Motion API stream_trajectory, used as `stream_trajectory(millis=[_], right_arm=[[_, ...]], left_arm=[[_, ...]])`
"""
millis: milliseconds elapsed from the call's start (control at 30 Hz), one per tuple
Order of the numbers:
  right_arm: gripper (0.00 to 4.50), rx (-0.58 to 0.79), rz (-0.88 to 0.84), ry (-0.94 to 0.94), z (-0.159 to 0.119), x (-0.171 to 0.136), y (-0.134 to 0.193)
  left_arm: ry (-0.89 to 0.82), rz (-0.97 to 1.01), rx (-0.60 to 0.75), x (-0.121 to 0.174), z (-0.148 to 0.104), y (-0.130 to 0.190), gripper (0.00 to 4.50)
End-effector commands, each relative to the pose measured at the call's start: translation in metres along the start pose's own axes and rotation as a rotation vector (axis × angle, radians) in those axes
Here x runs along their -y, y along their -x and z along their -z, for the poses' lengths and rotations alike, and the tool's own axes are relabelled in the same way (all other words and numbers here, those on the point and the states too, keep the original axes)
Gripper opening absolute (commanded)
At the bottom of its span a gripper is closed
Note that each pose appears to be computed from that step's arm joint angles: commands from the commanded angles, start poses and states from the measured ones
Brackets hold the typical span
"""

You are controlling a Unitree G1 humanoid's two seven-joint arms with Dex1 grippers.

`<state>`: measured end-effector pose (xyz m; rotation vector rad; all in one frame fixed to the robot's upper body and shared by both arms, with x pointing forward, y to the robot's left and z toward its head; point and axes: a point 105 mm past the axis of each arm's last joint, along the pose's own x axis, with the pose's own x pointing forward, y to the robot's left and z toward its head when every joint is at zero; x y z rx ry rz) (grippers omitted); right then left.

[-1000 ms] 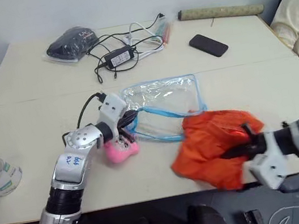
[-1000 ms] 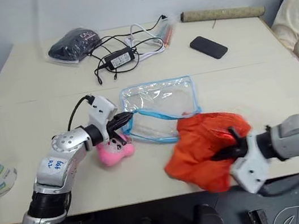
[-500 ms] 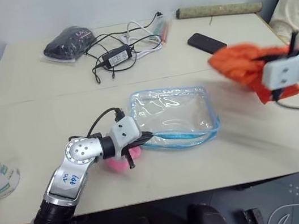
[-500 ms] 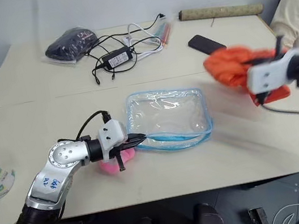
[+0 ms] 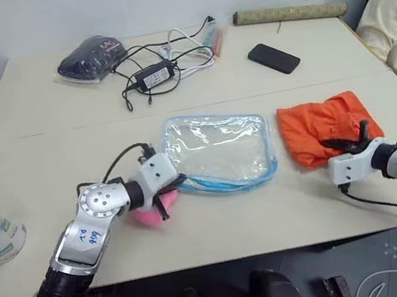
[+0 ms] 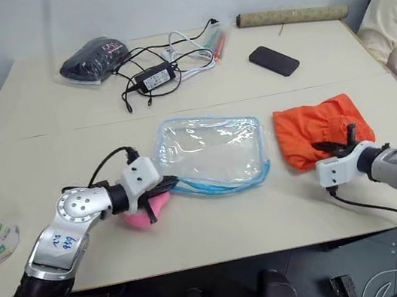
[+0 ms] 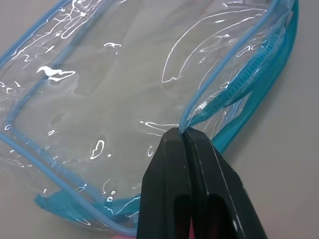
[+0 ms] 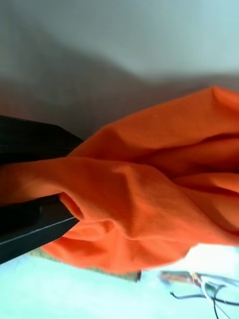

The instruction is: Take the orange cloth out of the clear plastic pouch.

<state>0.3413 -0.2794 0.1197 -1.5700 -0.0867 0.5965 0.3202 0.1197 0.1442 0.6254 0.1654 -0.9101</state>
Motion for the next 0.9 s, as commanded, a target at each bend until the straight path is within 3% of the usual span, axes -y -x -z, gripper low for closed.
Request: stream_trajectory(millis=[33, 100, 133, 200, 400, 533, 600, 767, 900], right_arm=[[0.03, 0.003, 0.055, -0.109, -0.002, 0.006, 0.001], [0.03, 0.014, 0.054, -0.169, -0.005, 0.006, 0.001], [0.76, 0.027, 0.050, -0.229, -0.007, 0.008, 0.003], [1.25, 0.046, 0.031, -0.313, -0.011, 0.009, 0.005], [3.20, 0.134, -0.183, -0.578, -0.027, 0.002, 0.032], [4.49, 0.134, -0.329, -0.871, -0.022, 0.010, 0.082], [4.49, 0.096, -0.328, -0.968, -0.010, 0.018, 0.098], [4.49, -0.018, -0.205, -1.205, 0.040, 0.036, 0.139], [4.49, -0.077, -0.154, -1.285, 0.061, 0.030, 0.154]], left_arm=[[0.021, -0.021, 0.025, -0.001, -0.004, 0.004, 0.00], [0.030, 0.004, 0.050, 0.005, -0.008, 0.002, 0.00], [0.041, 0.018, 0.067, 0.009, -0.011, 0.002, 0.21], [0.060, 0.026, 0.092, 0.011, -0.015, 0.002, 0.58], [0.136, 0.028, 0.129, 0.008, -0.020, 0.020, 2.35], [0.265, 0.094, 0.201, 0.007, -0.026, 0.071, 3.57], [0.273, 0.107, 0.202, 0.004, -0.024, 0.095, 3.57], [0.316, 0.005, 0.048, -0.029, 0.016, 0.161, 3.57], [0.262, -0.090, -0.058, -0.055, 0.039, 0.185, 3.57]])
